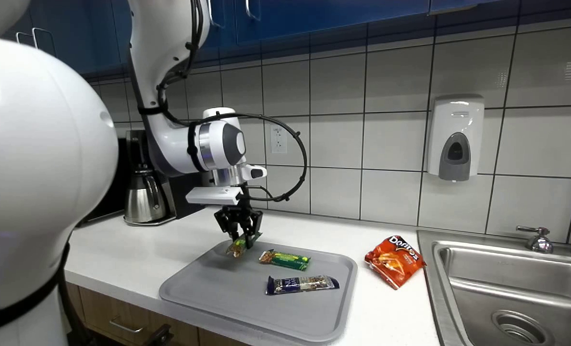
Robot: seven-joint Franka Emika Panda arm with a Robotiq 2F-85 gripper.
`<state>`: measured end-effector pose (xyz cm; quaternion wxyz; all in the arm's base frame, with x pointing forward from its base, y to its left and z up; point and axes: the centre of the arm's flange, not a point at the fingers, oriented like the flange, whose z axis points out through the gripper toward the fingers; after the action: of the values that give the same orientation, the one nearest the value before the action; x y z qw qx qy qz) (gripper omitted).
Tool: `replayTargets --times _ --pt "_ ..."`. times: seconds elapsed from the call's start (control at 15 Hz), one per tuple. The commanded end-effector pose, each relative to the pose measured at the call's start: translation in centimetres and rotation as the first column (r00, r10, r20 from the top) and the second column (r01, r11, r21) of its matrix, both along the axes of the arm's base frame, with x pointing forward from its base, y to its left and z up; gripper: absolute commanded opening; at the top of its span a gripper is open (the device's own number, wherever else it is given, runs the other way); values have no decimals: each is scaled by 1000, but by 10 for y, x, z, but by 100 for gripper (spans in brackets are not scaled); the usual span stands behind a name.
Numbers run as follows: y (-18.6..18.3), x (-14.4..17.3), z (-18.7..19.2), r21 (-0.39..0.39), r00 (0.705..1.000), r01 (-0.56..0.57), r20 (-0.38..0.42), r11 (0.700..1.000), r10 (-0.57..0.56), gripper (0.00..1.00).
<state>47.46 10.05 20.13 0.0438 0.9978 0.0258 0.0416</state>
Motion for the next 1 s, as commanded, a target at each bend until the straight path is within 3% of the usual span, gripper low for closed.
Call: replayTargets --times 0.0,0.93 --pt "5 -16 26 7 1000 -22 20 1000 22 14" --pt "88 -25 36 30 983 -178 48 984 176 14"
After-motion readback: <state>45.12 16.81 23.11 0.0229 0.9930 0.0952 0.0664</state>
